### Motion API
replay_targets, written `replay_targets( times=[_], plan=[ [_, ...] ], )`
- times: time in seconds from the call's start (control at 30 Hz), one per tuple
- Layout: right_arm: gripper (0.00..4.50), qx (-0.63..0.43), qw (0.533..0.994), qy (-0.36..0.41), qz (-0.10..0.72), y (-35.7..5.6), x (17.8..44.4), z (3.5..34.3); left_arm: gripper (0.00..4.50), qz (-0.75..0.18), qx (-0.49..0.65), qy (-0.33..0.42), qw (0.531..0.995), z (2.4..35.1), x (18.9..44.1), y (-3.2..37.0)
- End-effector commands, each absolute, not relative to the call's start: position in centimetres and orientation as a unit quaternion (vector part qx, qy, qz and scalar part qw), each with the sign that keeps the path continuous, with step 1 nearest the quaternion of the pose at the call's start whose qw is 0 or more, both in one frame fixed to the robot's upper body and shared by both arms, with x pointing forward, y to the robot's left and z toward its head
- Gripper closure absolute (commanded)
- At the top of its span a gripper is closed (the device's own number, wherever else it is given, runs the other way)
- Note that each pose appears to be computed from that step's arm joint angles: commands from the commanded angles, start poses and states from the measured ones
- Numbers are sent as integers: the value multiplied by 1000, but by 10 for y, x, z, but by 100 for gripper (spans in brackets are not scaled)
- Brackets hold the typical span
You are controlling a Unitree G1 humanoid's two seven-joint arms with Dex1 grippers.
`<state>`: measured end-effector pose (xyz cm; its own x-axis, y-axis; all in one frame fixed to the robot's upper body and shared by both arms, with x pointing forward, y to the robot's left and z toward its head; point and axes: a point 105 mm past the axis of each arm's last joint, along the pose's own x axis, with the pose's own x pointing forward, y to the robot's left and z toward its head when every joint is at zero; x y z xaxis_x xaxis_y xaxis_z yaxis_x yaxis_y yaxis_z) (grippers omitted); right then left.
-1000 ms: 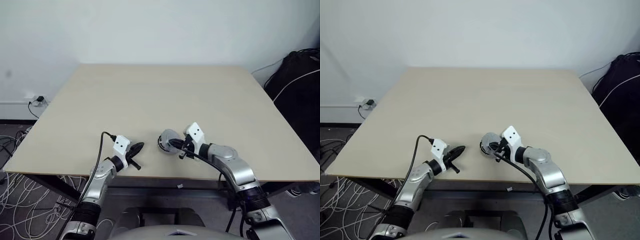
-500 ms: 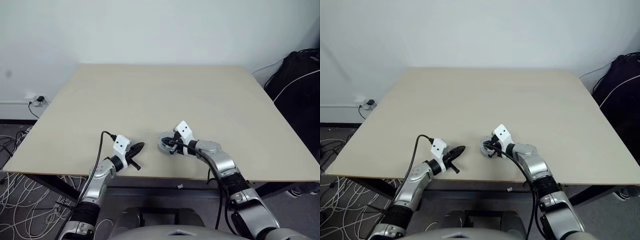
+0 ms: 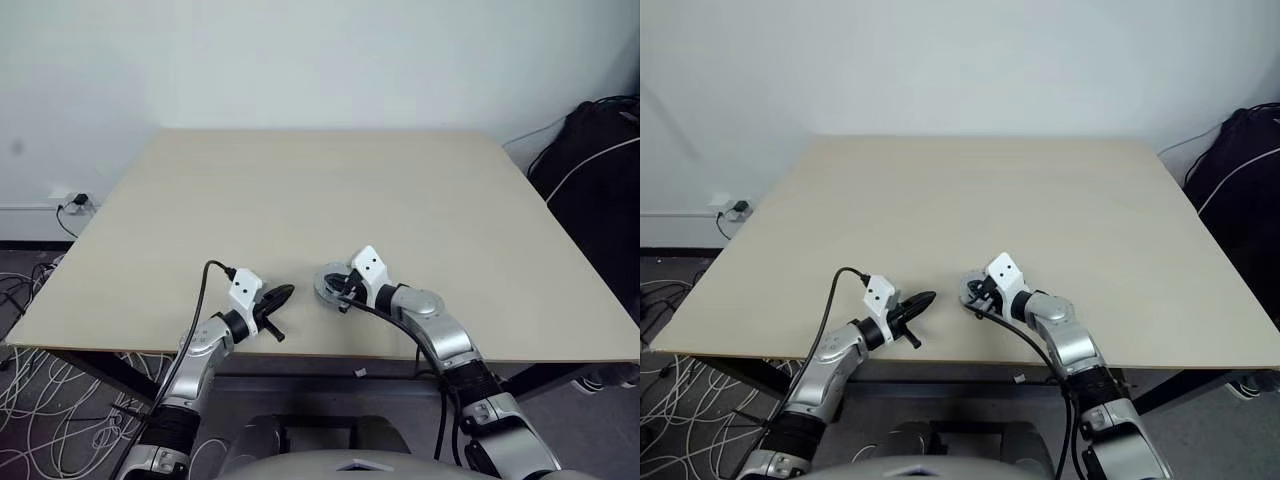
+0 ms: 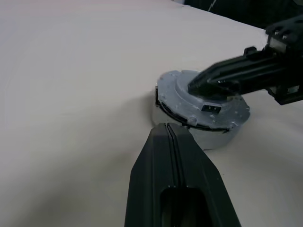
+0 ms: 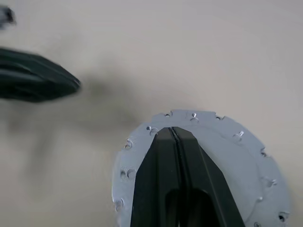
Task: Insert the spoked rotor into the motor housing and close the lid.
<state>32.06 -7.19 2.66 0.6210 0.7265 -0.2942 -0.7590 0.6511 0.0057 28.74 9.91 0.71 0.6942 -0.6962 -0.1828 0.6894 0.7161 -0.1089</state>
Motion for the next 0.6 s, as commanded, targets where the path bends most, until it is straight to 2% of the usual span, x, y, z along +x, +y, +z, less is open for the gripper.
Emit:
replay_targets(
  times=[0.03,0.1,0.47,0.6],
  plan=[
    [409,-39,923,71,376,-75,330,62,450,-384,-11,77,920,24,291,96],
    [359,-45,926,71,368,-74,326,62,450,-384,-11,78,920,25,291,96],
    [2,-46,925,99,364,-73,319,47,450,-390,-7,84,917,23,289,98],
    [2,-44,923,110,367,-74,319,41,450,-391,-6,85,917,24,289,98]
  ],
)
